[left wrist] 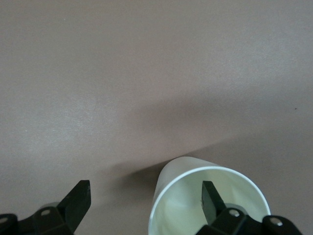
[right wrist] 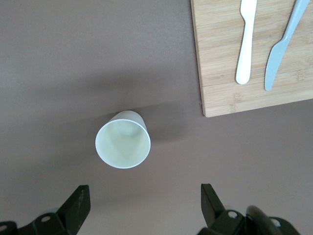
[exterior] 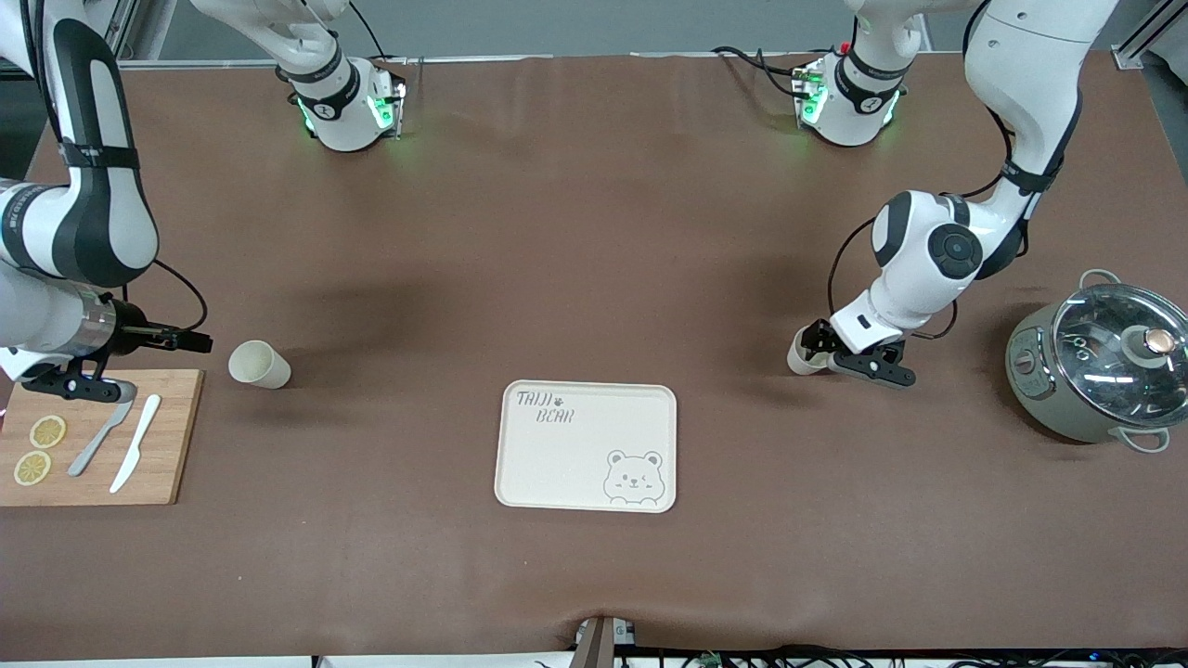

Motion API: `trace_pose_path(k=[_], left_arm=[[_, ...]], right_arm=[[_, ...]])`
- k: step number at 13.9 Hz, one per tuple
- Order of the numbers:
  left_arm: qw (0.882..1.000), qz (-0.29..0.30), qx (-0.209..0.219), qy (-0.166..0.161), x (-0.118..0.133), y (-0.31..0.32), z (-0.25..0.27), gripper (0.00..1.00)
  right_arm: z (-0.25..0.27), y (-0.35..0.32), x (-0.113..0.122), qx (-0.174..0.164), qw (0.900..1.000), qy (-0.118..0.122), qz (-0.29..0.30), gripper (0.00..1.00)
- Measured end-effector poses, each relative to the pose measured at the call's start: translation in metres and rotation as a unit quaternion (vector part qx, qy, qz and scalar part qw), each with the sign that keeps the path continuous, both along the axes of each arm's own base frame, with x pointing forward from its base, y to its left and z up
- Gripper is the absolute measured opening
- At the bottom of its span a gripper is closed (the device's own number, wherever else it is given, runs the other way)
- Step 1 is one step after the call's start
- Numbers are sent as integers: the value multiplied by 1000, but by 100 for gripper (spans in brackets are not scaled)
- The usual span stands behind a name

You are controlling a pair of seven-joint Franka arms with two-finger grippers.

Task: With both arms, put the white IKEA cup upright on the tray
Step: 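Close both grippers on the rims of their white cups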

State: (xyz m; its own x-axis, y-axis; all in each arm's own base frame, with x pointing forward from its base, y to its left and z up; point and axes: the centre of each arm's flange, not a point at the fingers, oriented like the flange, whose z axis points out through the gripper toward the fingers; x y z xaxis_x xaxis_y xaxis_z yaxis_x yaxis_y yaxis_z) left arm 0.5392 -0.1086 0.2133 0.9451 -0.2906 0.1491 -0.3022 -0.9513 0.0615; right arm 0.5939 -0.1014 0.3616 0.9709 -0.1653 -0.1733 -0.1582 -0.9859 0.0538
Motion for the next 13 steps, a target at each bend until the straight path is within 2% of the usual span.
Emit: trace_pose_path(k=[2,3,5,10,11,13], left_arm=[[1000,0,0,-1,0,-1,0,96],[1000,0,0,-1,0,-1,0,88],[1000,2,-1,-1,0,0,0,63],[1000,5,-1,-2,1,-1,1,9],[1000,7,-2,-4,2,-2,3,4],[1000,12,-5,-13,10,-4,11,4]], right_arm=[[-12,0,-3,-1,1000,-5,1,100],[-15,0,-4,-1,1000,-6,1,100],[-21,1,-6,-1,1000,-11,1,100],[-38,2,-13,-1,1000,-13,2,100],[-40,2,-14,-1,1000,-15,2,100],[-49,2,-17,-3,1000,-26,3,100]])
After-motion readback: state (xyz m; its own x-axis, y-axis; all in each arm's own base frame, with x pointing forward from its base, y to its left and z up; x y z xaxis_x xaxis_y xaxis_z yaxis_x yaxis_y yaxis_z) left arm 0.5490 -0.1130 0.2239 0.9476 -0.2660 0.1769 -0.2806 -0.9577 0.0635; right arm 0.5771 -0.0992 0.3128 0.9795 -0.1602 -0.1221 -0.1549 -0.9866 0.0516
